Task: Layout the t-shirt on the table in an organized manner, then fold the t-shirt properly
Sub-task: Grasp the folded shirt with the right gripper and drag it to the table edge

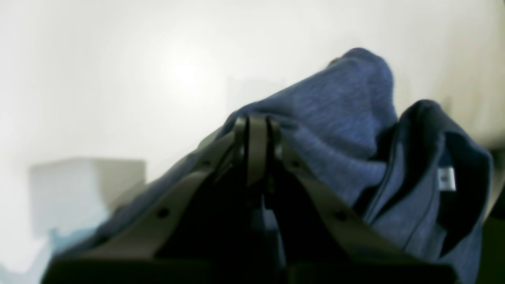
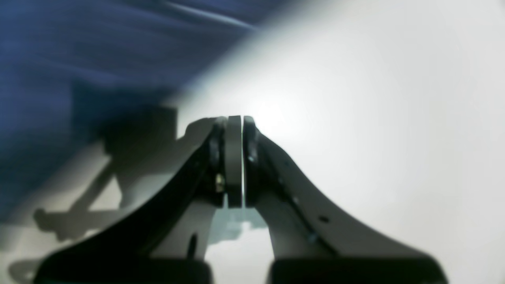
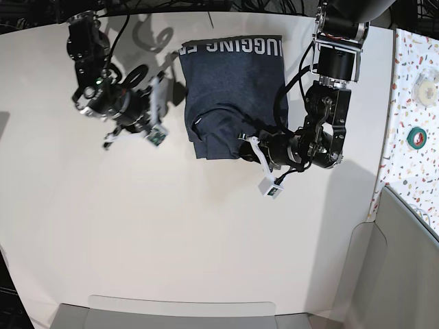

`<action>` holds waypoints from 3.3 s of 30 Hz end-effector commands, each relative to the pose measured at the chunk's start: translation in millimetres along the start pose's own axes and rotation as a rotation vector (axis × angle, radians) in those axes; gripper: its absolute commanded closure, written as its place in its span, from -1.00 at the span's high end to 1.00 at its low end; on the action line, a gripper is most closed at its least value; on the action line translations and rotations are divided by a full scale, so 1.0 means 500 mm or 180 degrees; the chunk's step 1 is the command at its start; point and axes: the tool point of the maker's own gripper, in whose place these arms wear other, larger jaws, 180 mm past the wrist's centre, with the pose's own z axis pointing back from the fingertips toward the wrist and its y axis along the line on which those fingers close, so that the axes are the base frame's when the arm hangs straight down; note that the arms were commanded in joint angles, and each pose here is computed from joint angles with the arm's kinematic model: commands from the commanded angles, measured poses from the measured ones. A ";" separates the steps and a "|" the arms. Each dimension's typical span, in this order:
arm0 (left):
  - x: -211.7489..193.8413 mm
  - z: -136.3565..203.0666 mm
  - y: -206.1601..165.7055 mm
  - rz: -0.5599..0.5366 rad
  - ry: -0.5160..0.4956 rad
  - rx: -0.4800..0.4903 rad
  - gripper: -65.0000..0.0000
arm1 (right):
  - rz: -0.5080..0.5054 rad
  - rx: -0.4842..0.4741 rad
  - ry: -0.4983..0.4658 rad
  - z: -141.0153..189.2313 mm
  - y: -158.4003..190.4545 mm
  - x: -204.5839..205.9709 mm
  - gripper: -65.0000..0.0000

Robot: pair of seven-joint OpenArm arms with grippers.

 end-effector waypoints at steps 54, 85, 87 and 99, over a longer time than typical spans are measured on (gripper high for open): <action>-0.006 0.369 0.158 0.0738 -0.1836 0.1202 -1.00 | -0.0565 0.1280 0.0142 -0.110 0.156 0.067 -1.00; -0.035 0.349 0.149 0.0856 -0.1762 0.1149 -1.00 | 0.1142 -0.0281 0.2569 0.083 -0.308 -0.440 -1.00; -0.041 0.345 0.146 0.0870 -0.1746 0.1135 -1.00 | 0.1163 -0.0274 0.2616 0.087 -0.319 -0.449 -1.00; -0.065 0.336 0.142 0.0919 -0.1658 0.1128 -1.00 | 0.1459 -0.0568 0.2895 0.111 -0.389 -0.475 -1.00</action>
